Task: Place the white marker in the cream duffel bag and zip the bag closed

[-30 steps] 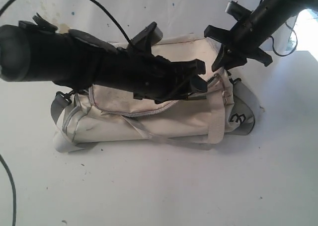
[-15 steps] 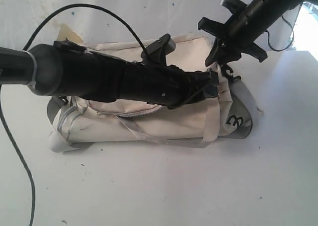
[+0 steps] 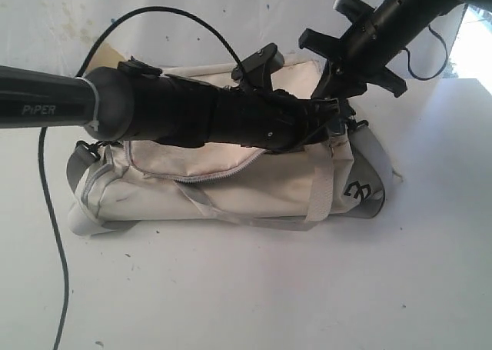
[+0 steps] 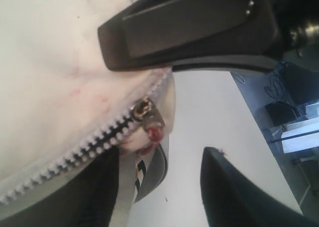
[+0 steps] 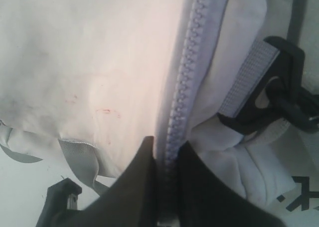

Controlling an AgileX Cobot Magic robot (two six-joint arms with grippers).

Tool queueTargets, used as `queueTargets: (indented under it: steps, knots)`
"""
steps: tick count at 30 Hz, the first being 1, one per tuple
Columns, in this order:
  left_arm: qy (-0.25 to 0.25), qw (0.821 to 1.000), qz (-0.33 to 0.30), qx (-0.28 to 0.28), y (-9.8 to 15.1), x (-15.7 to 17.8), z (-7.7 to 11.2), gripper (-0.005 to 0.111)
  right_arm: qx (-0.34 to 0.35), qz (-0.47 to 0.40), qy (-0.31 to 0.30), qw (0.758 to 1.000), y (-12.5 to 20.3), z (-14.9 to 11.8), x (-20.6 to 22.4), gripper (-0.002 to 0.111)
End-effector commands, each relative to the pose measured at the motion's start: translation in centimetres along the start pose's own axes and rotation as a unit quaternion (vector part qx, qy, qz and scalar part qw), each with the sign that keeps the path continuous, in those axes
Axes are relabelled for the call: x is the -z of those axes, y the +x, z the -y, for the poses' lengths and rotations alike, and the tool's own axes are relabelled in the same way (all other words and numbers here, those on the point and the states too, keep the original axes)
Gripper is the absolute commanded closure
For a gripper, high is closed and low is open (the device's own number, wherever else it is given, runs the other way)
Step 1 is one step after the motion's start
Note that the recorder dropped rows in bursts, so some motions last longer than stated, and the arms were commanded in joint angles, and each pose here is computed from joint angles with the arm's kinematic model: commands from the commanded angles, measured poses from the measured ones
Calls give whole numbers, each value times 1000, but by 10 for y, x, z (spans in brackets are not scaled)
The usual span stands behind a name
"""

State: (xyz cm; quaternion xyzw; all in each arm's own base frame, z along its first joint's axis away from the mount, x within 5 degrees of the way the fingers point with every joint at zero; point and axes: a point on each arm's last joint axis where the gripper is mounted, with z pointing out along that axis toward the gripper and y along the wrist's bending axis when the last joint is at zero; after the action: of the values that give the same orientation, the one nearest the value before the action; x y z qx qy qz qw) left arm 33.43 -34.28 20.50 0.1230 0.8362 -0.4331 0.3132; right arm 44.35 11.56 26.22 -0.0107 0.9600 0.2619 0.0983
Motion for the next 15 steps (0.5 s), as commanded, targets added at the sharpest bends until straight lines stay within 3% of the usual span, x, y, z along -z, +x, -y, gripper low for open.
queueTargets:
  steps: [1, 7, 15]
  knots:
    - [30, 999, -13, -10, -3, -4, -1, 55, 6, 2, -13, 1000, 2, -7, 6, 108]
    - [47, 999, -14, 13, -15, -4, -20, 55, 6, 2, -13, 1000, 2, -7, 6, 108]
    - [44, 998, -3, -48, -18, -4, -19, 55, 9, 2, -14, 1000, 2, -8, 6, 108]
